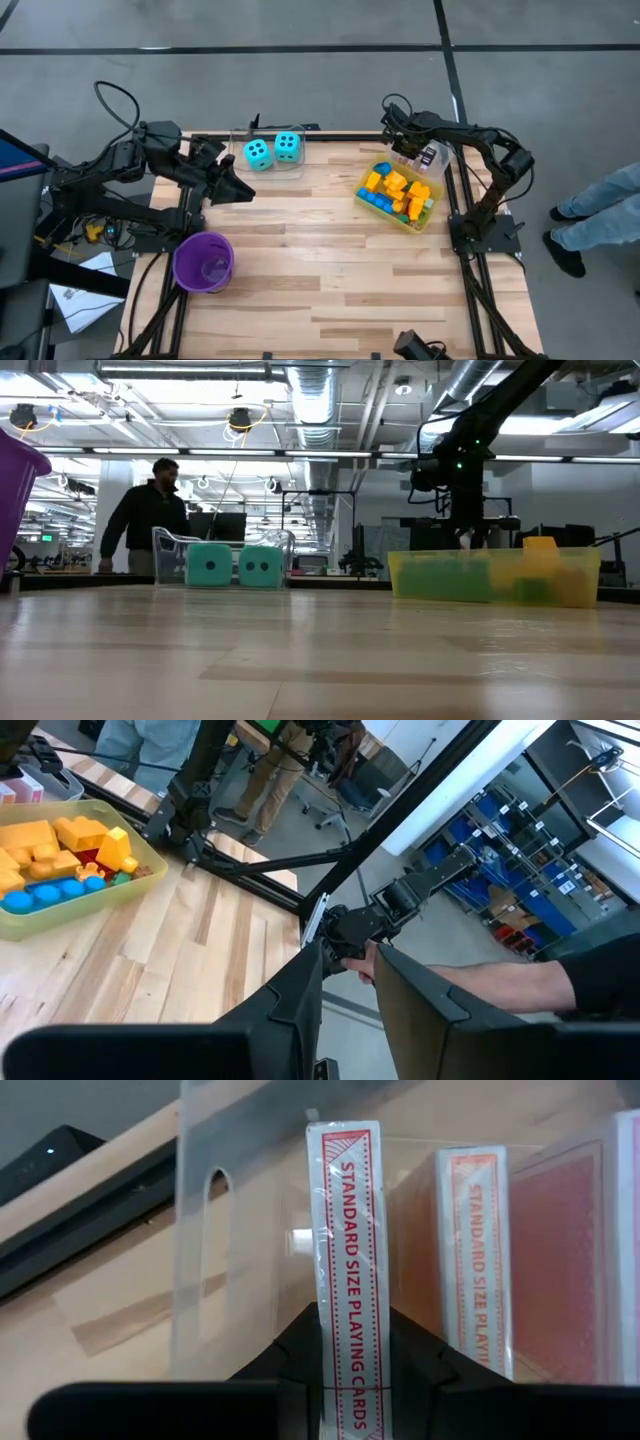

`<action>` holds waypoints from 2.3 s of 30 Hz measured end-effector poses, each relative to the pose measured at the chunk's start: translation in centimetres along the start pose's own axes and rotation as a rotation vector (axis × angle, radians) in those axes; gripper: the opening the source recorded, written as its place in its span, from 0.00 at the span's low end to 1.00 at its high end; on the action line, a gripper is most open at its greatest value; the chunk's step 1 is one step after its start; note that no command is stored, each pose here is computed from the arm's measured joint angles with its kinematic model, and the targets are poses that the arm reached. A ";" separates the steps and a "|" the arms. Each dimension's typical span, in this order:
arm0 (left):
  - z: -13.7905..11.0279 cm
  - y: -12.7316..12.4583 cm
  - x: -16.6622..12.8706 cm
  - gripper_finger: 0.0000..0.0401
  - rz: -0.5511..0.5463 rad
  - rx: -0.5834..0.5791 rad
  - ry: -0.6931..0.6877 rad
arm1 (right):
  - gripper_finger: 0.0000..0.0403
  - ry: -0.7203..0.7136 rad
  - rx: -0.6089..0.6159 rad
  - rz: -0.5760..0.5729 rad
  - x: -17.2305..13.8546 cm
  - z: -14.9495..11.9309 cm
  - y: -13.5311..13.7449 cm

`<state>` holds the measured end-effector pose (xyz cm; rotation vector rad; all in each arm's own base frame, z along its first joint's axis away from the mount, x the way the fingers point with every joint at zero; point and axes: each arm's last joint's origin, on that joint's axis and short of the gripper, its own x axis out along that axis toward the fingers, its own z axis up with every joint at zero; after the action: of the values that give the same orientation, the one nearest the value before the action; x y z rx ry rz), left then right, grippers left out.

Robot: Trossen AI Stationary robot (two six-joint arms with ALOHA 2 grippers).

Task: Pick & Place Toys
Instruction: Put the red deck of cards into the white bin, then return to Home Position

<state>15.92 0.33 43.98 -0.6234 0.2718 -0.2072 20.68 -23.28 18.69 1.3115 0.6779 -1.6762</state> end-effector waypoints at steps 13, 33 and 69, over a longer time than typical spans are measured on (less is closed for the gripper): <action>0.0 0.0 0.0 0.22 0.000 0.001 0.000 | 0.29 -0.002 -0.011 0.022 0.1 0.2 0.1; 0.0 0.0 0.0 0.22 -0.003 0.002 0.001 | 0.56 0.003 -0.015 0.041 -3.9 0.8 1.3; -6.7 5.1 0.8 0.00 0.075 0.533 -0.279 | 0.00 -0.133 -0.708 1.104 -27.8 -20.6 -7.7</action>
<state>15.19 0.51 35.50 -0.1086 -0.0344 -0.1100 25.29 5.80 38.31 0.7730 0.2910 -0.5231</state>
